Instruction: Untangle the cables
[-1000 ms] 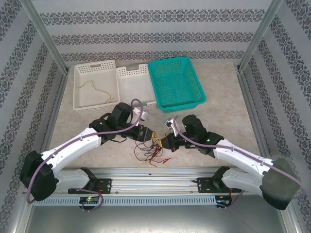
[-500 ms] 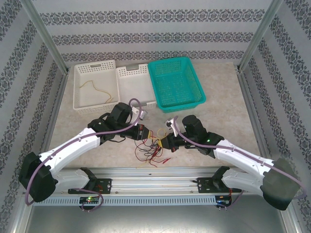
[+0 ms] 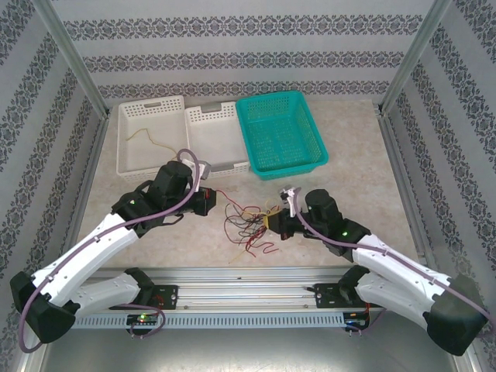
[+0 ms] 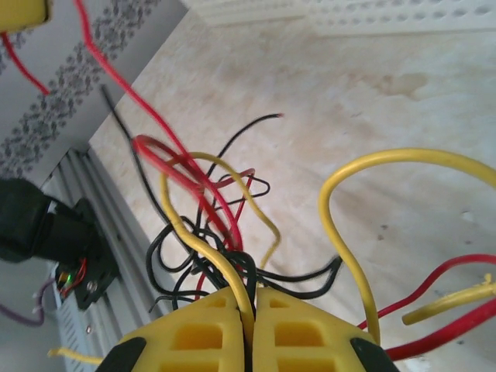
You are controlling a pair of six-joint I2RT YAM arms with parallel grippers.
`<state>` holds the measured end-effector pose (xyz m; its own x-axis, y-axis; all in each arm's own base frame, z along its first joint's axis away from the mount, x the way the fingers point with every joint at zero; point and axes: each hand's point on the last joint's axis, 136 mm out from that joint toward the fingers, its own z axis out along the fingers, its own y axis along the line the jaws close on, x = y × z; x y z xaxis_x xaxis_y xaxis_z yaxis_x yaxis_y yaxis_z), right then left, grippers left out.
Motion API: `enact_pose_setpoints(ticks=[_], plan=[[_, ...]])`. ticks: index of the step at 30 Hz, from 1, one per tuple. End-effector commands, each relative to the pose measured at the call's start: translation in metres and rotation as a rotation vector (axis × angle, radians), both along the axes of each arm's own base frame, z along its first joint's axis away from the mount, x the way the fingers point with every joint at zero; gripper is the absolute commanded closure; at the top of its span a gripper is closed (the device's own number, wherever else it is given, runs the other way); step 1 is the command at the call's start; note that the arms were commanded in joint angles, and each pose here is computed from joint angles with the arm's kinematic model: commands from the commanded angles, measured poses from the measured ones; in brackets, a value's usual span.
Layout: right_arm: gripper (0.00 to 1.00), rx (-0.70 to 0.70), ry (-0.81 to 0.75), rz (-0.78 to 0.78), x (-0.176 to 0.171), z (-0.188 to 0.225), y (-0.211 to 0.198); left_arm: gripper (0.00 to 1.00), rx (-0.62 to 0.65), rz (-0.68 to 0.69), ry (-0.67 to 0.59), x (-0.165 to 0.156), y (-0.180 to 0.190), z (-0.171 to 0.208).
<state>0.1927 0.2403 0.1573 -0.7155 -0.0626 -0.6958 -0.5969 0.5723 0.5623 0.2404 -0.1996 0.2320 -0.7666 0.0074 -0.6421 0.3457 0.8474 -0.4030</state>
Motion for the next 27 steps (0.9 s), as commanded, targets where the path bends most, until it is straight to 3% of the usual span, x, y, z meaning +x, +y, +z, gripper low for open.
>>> enact_pose_setpoints(ticks=[1,5,15,27], plan=[[1.0,-0.082,0.071,-0.163,0.011,-0.029,-0.032,1.0,0.101,0.129,-0.107,0.013,0.04,0.026],[1.0,-0.076,0.125,-0.282,0.023,-0.04,-0.056,1.0,0.146,0.177,-0.121,0.015,0.062,0.036],[1.0,-0.039,0.187,-0.386,0.032,-0.048,-0.08,1.0,0.249,0.298,-0.131,0.019,0.117,0.055],[1.0,-0.041,0.221,-0.447,0.033,-0.059,-0.094,1.0,0.221,0.317,-0.133,0.015,0.126,0.06]])
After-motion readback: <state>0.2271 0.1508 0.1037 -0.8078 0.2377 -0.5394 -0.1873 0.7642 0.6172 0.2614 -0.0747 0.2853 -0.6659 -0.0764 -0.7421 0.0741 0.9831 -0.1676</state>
